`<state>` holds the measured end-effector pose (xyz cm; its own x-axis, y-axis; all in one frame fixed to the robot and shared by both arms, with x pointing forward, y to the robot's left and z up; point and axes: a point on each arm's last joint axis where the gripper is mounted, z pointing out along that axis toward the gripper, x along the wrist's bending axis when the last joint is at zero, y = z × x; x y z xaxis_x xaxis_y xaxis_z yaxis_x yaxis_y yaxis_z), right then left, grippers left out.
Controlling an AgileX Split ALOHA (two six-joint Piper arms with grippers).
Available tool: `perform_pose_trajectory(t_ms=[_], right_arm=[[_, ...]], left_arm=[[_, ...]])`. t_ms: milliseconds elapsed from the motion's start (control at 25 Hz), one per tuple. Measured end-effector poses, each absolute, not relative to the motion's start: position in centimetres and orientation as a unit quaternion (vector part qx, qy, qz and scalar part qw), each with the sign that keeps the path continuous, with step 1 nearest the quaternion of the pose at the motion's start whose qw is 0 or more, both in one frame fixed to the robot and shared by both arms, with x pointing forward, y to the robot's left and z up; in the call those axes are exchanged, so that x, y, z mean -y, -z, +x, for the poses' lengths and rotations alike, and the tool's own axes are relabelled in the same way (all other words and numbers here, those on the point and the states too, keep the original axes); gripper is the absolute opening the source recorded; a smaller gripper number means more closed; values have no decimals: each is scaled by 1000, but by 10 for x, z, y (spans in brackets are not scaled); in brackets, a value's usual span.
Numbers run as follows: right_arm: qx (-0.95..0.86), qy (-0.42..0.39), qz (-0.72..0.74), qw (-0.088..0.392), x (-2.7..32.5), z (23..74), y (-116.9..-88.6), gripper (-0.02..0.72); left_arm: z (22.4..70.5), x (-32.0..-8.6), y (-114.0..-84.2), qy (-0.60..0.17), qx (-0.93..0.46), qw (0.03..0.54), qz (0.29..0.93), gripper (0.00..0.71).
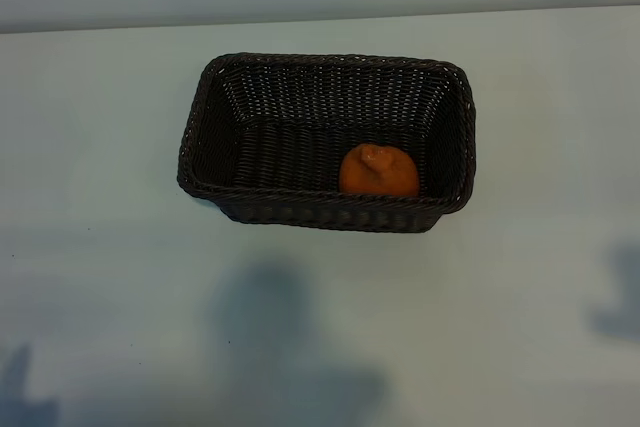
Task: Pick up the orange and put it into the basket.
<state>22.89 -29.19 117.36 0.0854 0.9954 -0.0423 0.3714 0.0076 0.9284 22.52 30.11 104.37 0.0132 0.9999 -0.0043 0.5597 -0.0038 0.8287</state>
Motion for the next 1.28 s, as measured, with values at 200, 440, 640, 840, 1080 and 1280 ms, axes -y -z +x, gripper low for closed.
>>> perform_pose_trajectory(t_ms=[200,440,640,840,1080,1280], right_arm=[[-566,-386,582,438,290,214,-1155,571],[-562,-404,565,450,289,196,-1132,571],[-568,-393,572,443,290,198,-1106,570],[-598,-355,598,399,293,212,-1077,570],[-616,-327,618,365,294,224,-1052,570],[-605,-333,627,361,294,225,-1051,570]], left_arm=[[225,-301,-1044,-328,-621,335,628,589],[225,-301,-1044,-328,-621,335,628,589],[225,-301,-1044,-328,-621,335,628,589],[225,-301,-1044,-328,-621,335,628,589],[225,-301,-1044,-328,-621,335,628,589],[225,-301,-1044,-328,-621,335,628,589]])
